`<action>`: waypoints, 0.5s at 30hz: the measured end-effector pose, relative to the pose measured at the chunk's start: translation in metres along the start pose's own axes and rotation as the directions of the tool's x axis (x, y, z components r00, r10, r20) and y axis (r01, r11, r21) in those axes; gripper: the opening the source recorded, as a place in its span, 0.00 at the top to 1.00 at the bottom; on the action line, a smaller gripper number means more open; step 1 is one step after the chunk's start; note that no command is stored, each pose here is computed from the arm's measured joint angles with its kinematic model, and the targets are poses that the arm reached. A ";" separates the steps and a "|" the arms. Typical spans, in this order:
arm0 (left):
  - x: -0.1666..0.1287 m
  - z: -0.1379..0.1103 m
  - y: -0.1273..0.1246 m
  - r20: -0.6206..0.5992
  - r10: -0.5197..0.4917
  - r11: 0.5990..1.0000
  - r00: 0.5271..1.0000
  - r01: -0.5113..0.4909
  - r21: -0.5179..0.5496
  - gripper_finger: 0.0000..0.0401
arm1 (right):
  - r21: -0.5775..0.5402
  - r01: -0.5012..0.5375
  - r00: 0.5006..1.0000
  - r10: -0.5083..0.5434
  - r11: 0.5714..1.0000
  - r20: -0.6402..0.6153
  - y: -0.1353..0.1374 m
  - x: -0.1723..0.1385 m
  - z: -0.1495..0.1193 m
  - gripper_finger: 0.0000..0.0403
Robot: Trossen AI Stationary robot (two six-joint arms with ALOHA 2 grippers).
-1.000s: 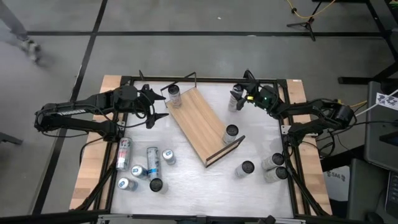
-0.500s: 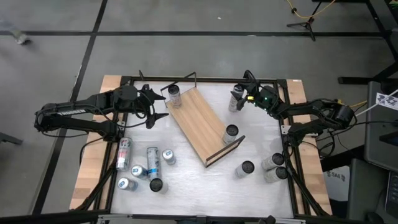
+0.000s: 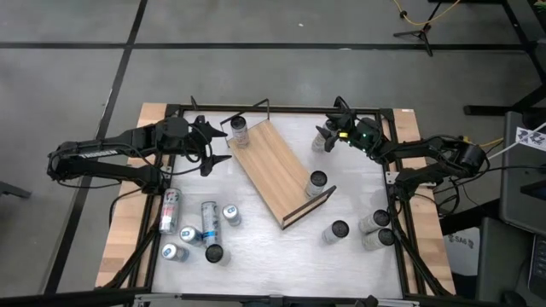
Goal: Place canned beverage on shelf
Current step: Put the top white-orange soda can on the shelf
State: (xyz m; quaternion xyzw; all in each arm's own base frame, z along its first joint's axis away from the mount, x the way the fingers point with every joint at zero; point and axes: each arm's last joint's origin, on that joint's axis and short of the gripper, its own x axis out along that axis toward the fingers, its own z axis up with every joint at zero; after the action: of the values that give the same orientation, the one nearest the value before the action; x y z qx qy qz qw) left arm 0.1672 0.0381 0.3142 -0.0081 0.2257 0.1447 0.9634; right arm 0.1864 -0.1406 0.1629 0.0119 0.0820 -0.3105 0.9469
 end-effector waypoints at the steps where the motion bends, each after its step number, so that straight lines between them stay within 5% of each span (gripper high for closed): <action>1: 0.000 0.000 0.000 0.000 0.000 1.000 1.000 0.000 0.000 0.13 | 0.000 0.000 1.000 0.000 1.000 0.000 0.000 0.000 0.000 0.24; 15: 0.000 0.000 0.000 0.000 0.000 1.000 1.000 0.000 0.000 0.13 | -0.001 -0.053 0.999 0.053 0.999 0.000 0.002 0.000 0.000 0.24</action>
State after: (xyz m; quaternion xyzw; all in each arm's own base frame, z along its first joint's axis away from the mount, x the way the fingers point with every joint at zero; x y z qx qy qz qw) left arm 0.1672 0.0381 0.3142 -0.0079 0.2257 0.1445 0.9634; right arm 0.1872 -0.1392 0.1626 0.0136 0.0820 -0.2853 0.9548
